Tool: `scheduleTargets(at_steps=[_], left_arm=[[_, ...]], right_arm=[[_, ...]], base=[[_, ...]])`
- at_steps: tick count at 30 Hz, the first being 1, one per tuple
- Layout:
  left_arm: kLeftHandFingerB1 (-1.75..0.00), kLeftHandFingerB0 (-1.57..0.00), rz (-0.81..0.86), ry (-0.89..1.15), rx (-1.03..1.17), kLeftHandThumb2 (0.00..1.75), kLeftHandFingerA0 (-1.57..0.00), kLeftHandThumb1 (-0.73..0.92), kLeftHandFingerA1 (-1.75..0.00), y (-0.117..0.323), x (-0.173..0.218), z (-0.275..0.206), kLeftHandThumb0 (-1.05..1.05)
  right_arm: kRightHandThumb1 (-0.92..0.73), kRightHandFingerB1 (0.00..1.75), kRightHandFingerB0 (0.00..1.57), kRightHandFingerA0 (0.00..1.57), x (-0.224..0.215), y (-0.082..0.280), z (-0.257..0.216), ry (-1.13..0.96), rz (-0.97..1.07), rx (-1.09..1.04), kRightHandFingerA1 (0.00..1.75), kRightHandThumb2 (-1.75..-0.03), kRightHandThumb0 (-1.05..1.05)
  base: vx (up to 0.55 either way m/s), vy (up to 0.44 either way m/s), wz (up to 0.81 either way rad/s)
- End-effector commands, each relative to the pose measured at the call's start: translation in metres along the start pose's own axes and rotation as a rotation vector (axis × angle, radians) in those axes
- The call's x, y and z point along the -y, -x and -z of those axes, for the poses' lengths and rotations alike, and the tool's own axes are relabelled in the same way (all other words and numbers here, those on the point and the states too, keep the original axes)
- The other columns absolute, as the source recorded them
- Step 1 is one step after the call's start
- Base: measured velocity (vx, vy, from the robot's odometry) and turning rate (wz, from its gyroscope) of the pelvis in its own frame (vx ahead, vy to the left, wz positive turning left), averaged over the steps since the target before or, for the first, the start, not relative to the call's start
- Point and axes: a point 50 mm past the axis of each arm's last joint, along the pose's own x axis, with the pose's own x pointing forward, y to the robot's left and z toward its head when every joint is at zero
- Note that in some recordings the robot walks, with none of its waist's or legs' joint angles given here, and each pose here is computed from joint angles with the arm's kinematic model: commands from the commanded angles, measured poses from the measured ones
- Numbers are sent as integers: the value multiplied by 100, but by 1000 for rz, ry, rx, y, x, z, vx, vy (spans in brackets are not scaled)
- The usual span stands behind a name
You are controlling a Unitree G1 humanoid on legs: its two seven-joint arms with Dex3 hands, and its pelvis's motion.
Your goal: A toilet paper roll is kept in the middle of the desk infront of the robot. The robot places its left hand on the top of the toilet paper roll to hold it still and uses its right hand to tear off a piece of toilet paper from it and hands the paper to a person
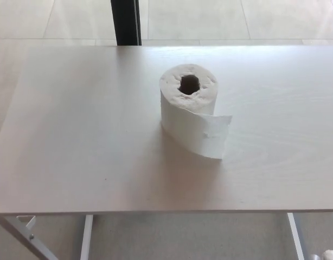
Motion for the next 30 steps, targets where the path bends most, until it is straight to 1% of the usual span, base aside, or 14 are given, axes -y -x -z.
scheduleTargets(at_steps=[1, 3, 4, 6, 10, 14, 15, 16, 21, 25, 27, 28, 29, 30], left_arm=[[-50, -46, 17, 83, 44, 65, -84, 84, -72, 1, -7, -5, -68], [-52, -43, 6, 158, 53, 65, -76, 84, -71, 1, -7, -3, -68], [-59, -31, 6, 178, 54, 108, -80, 65, -81, 1, -6, -2, -60], [-51, -39, 7, 172, 53, 65, -78, 86, -67, 1, -7, 0, -68], [-48, -45, 8, 256, 94, 65, -72, 86, -65, 2, -6, 1, -68], [-49, -44, -83, 436, 188, 66, -65, 88, -70, 3, -14, -4, -64], [-51, -43, -94, 479, 210, 66, -58, 88, -75, 3, -15, -7, -64], [-52, -36, -113, 638, 270, 66, -50, 85, -80, 4, -24, -18, -65], [-50, -36, -201, 683, 377, 67, -52, 92, -79, 10, -47, -47, -66], [-48, -40, -331, 681, 727, 65, -50, 89, -77, 63, -110, -137, -68], [-48, -41, -385, 633, 868, 66, -55, 88, -75, 93, -129, -174, -70], [-48, -41, -397, 624, 889, 66, -55, 88, -75, 98, -130, -179, -70], [-65, -38, -401, 607, 961, 107, -58, 67, -83, 113, -135, -193, -75], [-69, -44, -409, 569, 1089, 65, -58, 84, -93, 146, -144, -220, -87]], right_arm=[[-56, 34, 38, 67, 8, 2, -7, -22, -95, 36, 150, -62, -81], [-50, 44, 30, 80, 10, 2, -10, -43, -97, 34, 132, -92, -86], [-45, 46, 25, 66, 11, 1, -12, -34, -97, 34, 116, -92, -73], [-47, 46, 25, 61, 10, 1, -12, -25, -100, 32, 113, -92, -76], [-57, 34, 34, 62, 9, 1, -12, -36, -106, 45, 146, -63, -84], [-50, 45, 23, 58, 13, 2, -15, -87, -91, 73, 99, -90, -79], [-64, 32, 29, 52, 13, 2, -16, -94, -82, 89, 126, -60, -80], [-53, 45, 24, 108, 18, 2, -24, -192, -55, 135, 152, -96, -93], [-58, 34, 27, 83, 33, 2, -48, -401, 27, 263, 174, -66, -85], [-58, 32, 30, 99, 62, 18, -102, -554, 108, 551, 151, -58, -82], [-47, 44, 21, 78, 68, 28, -128, -594, 93, 672, 72, -86, -77], [-47, 44, 21, 78, 69, 29, -134, -598, 86, 689, 72, -86, -77], [-53, 32, 34, 71, 69, 34, -145, -667, 51, 740, 50, -57, -70], [-41, 44, 30, 56, 68, 44, -167, -754, -4, 842, 53, -83, -79]], base=[[0, 0, 0], [0, 0, 0], [0, 0, 0], [0, 0, 0], [0, 0, 0], [0, 0, 0], [0, 0, 0], [0, 0, 0], [0, 0, 0], [0, 0, 0], [0, 0, 0], [0, 0, 0], [0, 0, 0], [0, 0, 0]])
